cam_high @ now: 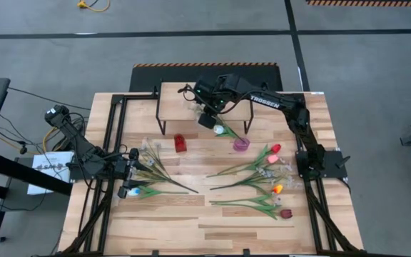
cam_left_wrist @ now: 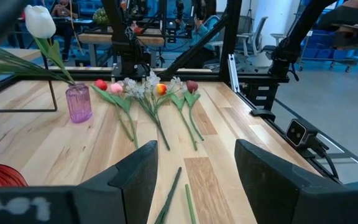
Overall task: Pick and place flowers into a vace then onto a shelf
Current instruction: Put the bottom white flowers into the pink vase
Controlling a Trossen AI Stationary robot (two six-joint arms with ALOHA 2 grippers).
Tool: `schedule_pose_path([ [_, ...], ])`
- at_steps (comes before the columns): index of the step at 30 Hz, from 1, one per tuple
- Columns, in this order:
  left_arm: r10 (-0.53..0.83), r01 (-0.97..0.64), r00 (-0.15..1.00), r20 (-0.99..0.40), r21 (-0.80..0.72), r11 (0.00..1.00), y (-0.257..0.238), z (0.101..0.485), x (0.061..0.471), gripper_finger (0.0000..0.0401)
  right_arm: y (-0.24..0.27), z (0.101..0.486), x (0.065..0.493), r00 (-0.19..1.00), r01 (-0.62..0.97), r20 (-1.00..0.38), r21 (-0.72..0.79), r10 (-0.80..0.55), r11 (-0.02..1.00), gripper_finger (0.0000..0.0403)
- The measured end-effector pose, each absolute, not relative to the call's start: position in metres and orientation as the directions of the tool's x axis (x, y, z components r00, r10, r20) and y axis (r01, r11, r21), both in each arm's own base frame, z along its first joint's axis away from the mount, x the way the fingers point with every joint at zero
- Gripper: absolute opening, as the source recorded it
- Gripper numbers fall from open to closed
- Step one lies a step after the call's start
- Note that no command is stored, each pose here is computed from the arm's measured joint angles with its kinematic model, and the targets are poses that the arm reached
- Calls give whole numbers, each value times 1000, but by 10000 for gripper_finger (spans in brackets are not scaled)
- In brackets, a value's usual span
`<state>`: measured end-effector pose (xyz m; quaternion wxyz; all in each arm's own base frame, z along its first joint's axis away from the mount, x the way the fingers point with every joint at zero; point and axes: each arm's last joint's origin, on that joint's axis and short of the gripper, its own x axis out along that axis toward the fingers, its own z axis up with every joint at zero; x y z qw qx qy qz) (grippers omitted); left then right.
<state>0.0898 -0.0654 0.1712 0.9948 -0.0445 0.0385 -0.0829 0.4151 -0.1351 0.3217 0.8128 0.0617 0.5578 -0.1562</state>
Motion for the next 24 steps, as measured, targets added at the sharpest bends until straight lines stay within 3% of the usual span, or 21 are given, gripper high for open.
schedule_pose_path([
  [12,-168,161,983,-69,-95,982,-65,171,90,204,-133,324,410,294,326,-939,-75,-177,942,7],
  [24,-168,161,983,-69,-95,982,-65,171,90,204,-131,350,406,345,346,-910,-104,-229,932,2],
])
